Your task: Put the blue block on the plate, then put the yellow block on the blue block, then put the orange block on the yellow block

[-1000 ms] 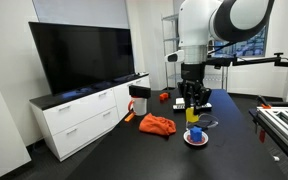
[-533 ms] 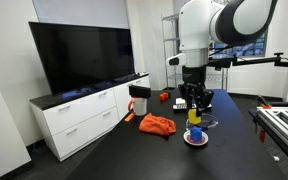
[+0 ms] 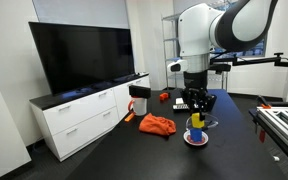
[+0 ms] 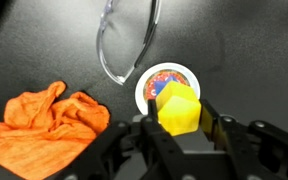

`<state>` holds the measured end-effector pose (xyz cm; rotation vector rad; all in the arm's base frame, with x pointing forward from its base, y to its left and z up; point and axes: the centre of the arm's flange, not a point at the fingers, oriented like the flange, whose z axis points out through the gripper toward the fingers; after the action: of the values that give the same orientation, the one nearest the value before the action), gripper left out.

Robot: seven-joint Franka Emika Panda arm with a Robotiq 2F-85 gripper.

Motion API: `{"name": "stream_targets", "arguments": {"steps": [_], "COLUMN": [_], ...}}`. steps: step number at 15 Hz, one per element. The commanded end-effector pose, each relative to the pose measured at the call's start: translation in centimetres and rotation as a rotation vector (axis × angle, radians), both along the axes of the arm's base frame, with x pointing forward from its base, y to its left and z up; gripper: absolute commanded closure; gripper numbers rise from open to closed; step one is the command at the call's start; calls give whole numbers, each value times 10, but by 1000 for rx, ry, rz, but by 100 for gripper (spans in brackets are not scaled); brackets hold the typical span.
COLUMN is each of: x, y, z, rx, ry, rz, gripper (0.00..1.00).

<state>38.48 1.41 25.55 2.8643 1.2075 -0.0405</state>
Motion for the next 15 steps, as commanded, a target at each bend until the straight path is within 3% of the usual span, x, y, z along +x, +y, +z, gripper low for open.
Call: {"name": "stream_targets", "arguments": {"steps": [1,15], "x": [-28,-26], "y": [-1,5], "z": [-1,-11], "rx": [8,16], "ry": [-25,-48], "rz": [39,55], "gripper": [81,81]}}
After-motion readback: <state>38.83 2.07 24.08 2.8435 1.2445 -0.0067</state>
